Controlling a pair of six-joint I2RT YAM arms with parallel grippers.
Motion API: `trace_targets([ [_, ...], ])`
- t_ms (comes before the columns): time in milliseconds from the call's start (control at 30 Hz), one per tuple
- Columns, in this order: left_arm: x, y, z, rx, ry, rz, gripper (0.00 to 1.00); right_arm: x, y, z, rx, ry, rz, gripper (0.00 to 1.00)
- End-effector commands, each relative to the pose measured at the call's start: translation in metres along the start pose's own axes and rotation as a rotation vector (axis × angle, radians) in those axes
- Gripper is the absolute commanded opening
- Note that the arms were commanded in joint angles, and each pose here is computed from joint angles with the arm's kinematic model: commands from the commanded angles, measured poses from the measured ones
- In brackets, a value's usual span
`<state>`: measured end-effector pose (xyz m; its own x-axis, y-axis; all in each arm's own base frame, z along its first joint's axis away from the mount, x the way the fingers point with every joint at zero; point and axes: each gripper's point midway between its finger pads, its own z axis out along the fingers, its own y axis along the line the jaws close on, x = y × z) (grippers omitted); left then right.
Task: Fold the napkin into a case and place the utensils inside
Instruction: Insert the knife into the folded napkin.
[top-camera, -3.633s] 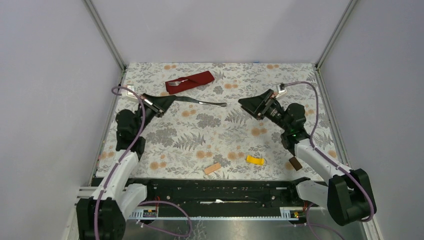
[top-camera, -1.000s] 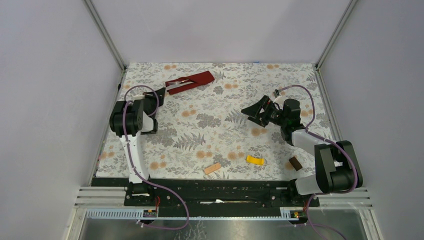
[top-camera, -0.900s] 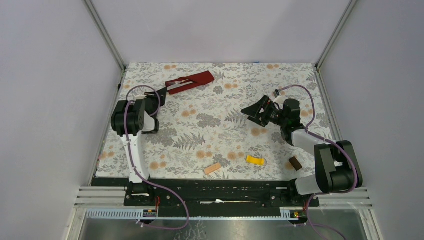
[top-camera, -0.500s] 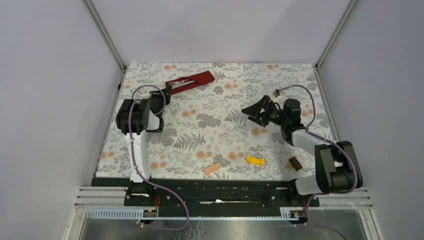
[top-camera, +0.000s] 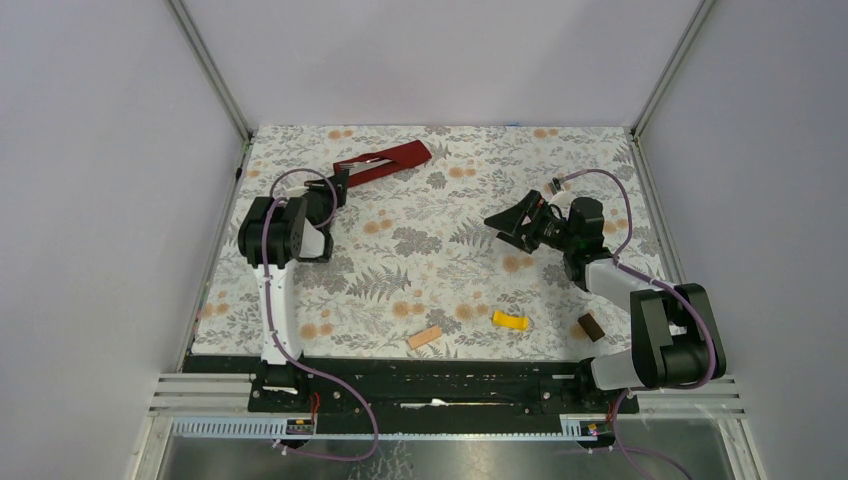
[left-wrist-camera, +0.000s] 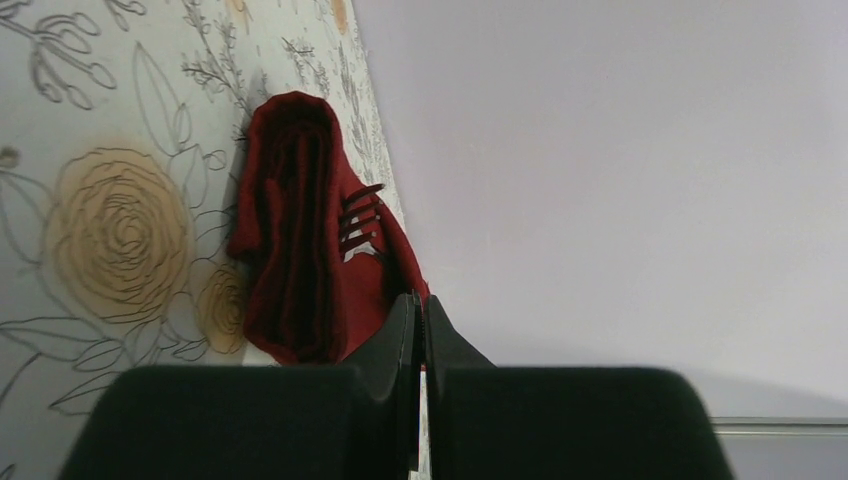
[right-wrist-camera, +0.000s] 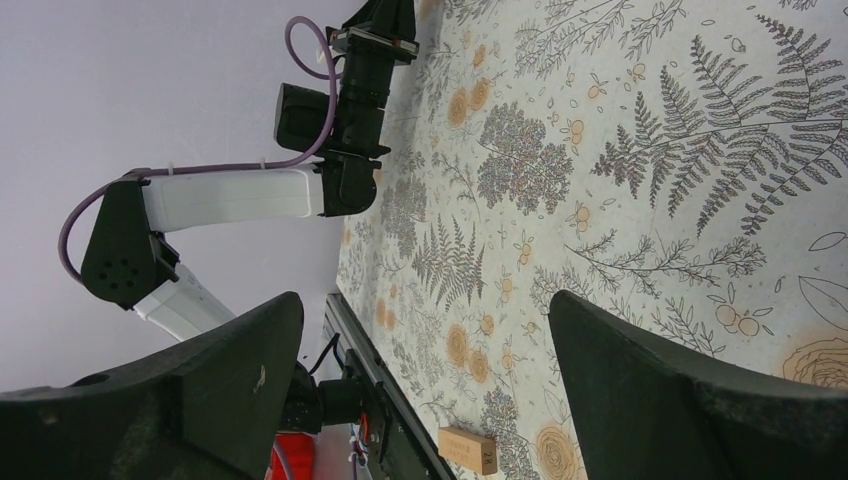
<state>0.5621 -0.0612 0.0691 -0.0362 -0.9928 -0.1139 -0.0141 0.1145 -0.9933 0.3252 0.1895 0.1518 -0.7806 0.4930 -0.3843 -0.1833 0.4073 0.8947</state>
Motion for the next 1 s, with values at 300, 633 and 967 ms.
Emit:
trace_targets([
  [300, 0.004, -0.034, 0.002, 0.131, -0.004, -0.148, 0.00, -0.010, 0.012, -0.003, -0.041, -0.019, -0.056, 1.00],
  [633, 0.019, -0.021, 0.015, 0.086, 0.013, -0.111, 0.00, -0.008, 0.012, -0.004, -0.041, -0.018, -0.054, 1.00],
  [967, 0.023, -0.010, 0.026, -0.015, 0.031, -0.104, 0.12, -0.009, 0.012, -0.005, -0.040, -0.021, -0.055, 1.00],
])
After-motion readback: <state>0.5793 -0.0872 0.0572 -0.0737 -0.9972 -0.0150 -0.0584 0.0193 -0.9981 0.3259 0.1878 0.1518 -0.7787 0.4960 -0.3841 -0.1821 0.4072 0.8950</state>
